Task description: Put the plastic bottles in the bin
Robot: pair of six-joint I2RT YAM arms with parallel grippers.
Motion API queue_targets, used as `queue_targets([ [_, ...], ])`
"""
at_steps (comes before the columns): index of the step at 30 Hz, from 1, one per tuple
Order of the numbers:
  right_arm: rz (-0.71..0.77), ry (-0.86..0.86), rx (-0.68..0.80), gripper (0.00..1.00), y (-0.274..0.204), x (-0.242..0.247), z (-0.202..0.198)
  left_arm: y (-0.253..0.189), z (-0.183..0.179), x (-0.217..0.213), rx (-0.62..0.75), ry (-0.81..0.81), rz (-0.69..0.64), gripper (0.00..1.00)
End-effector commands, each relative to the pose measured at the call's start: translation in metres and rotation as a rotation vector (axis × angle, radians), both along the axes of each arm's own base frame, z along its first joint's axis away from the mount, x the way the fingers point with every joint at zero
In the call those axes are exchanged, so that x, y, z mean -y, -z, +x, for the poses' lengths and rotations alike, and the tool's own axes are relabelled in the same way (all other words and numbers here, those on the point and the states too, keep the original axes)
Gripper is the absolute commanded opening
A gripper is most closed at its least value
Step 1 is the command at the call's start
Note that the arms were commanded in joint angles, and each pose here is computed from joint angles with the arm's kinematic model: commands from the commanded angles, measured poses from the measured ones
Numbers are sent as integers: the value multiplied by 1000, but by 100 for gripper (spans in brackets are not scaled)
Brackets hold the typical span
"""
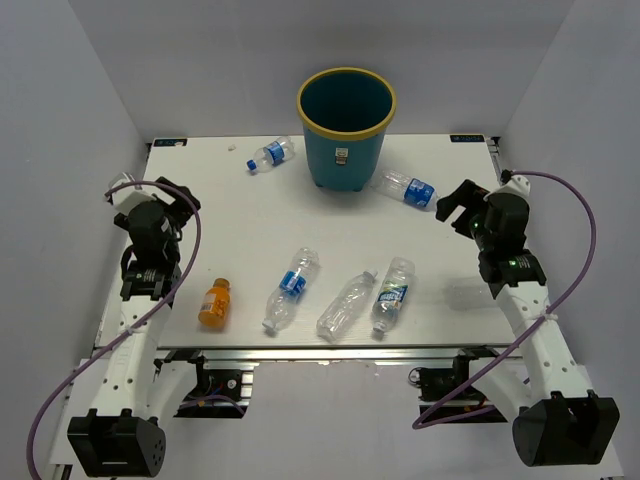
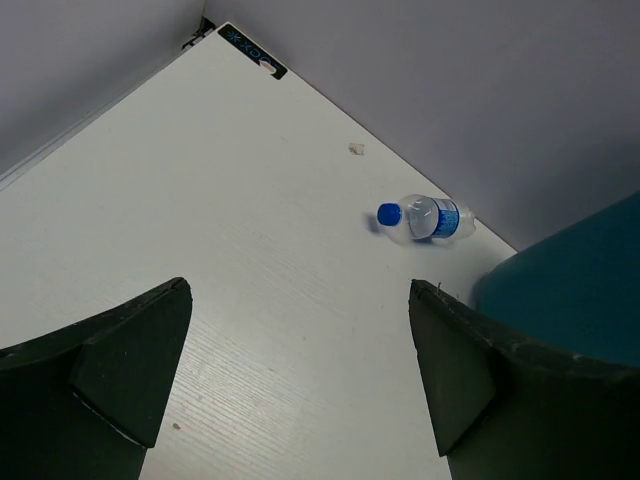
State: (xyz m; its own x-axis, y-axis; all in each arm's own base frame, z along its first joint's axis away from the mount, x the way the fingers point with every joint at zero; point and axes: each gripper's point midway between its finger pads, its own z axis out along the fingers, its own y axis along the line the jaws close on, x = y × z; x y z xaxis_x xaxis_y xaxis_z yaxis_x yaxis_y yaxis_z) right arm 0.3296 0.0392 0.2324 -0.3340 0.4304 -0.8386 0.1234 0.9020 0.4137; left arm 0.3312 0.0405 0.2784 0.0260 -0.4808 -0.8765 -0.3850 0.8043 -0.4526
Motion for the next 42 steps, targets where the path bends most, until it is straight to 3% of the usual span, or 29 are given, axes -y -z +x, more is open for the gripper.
queue_targets([
  [1,-13,1,109,89,-33,2,8,5,-1,6,-2,33,-11,98],
  [5,-110,-196,134,89,-39,-21,20,13,4,7,-29,43,-11,98],
  [8,-268,-355,113,89,-22,-32,46,14,6,8,-41,48,-5,98],
  [9,-362,-471,169,89,-35,-42,55,17,7,7,-50,47,-4,98],
  [13,-556,-763,81,89,17,-59,108,22,6,3,-70,25,7,98],
  [15,-596,-798,5,89,36,-55,121,24,6,0,-72,6,11,98],
  [19,-752,-888,6,89,70,-51,159,28,7,-5,-85,-19,17,98],
  [28,-735,-1066,-9,89,104,-69,180,37,14,-1,-112,6,24,98],
  [38,-769,-1006,-126,89,147,-54,215,43,14,-4,-137,-9,30,98],
  [42,-732,-998,-165,77,167,-56,217,45,14,-8,-152,-30,34,98],
])
